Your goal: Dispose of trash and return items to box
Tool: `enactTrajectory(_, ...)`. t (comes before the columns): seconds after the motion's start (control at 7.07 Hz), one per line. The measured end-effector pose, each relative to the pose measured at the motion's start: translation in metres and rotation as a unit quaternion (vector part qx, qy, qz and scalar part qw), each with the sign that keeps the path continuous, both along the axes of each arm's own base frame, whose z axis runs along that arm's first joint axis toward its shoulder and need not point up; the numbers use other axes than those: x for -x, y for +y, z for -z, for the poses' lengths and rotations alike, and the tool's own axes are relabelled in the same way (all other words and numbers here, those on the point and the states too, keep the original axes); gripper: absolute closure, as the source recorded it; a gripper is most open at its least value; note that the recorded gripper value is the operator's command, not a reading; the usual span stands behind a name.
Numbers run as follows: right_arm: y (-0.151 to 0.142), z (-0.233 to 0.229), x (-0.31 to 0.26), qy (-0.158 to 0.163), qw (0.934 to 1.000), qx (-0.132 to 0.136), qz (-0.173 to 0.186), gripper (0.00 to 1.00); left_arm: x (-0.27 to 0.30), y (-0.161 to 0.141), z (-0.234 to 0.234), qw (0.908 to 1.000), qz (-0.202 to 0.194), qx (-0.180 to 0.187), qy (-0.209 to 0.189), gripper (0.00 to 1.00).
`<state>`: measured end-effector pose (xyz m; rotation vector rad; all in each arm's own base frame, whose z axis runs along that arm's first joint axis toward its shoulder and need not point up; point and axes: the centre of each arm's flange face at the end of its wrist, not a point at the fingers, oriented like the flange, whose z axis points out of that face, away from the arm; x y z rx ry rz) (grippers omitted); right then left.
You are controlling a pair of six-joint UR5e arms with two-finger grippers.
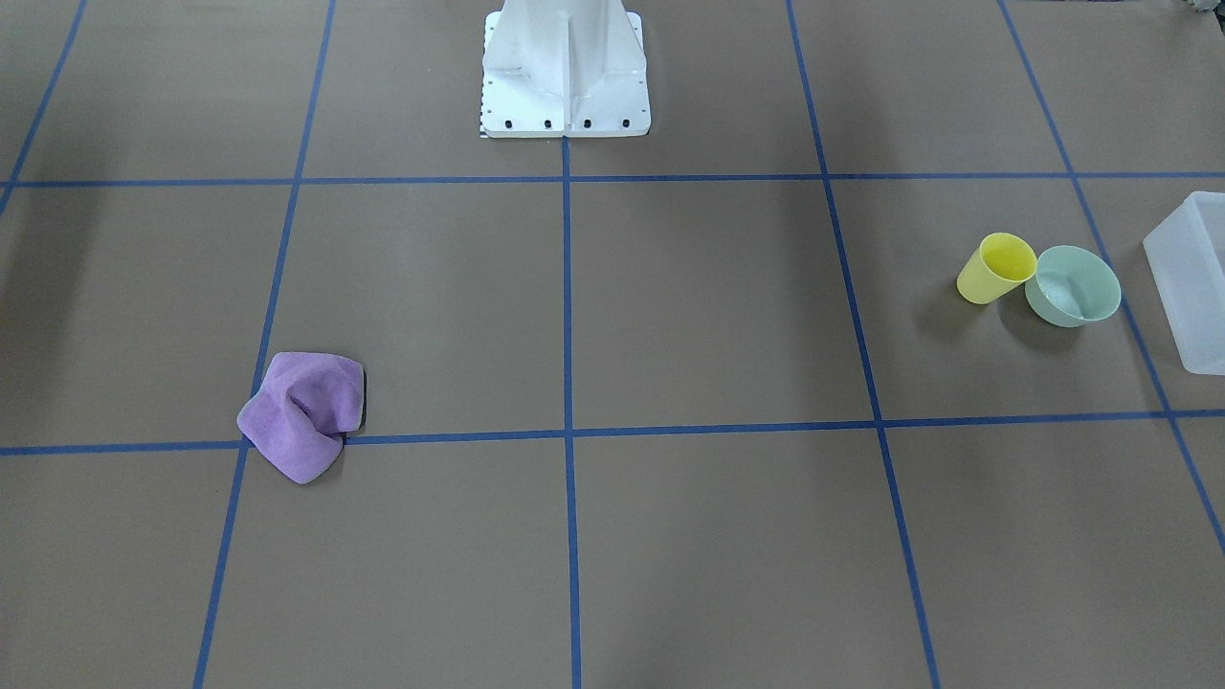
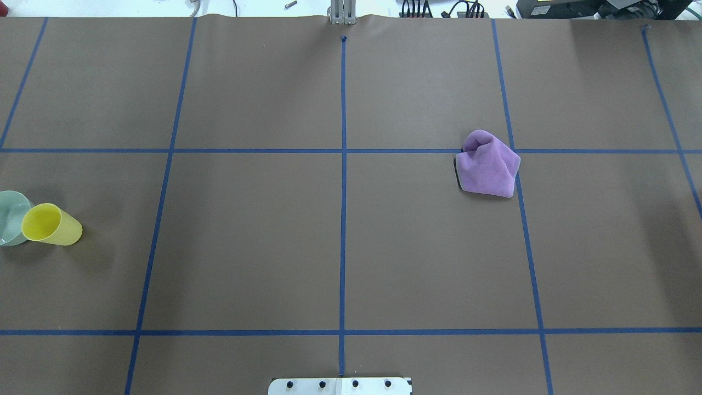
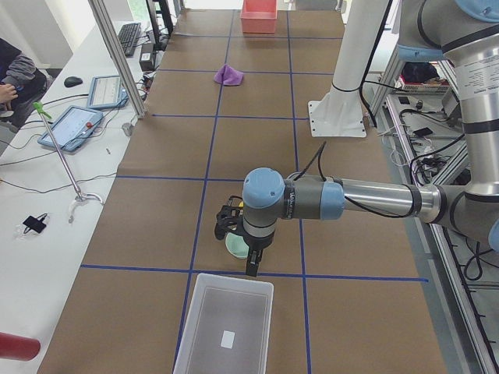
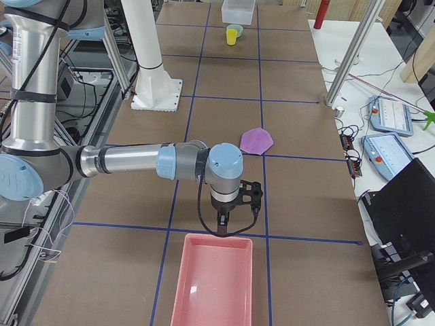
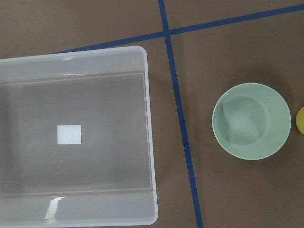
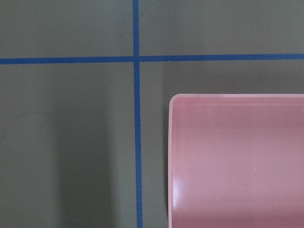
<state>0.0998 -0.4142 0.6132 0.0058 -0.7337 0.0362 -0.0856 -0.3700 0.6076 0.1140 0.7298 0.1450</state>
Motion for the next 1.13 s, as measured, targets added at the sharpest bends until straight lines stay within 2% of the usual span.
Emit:
enactTrajectory(0.57, -0.001, 0.001, 0.001, -0.005, 1.0, -0.004, 0.0, 0.0, -0.002, -0.003, 0.023, 0.9997, -0.001, -0.022, -0.002, 0.01)
enactTrajectory(0.71, -0.003, 0.005, 0.0, -0.004, 0.9999, -0.013, 0.001, 0.0, -0.002, -0.009, 0.042, 0.9992, 0.001, -0.04, -0.001, 0.01)
enactTrajectory(0.99, -0.012, 0.017, 0.0, 0.0, 0.9985, -0.055, 0.001, 0.0, -0.003, -0.019, 0.077, 0.997, 0.0, -0.076, 0.009, 0.01)
enactTrajectory(1.13, -0.014, 0.021, 0.001, 0.0, 0.9978, -0.066, 0.001, 0.0, -0.003, -0.025, 0.087, 0.9948, -0.002, -0.102, 0.009, 0.01)
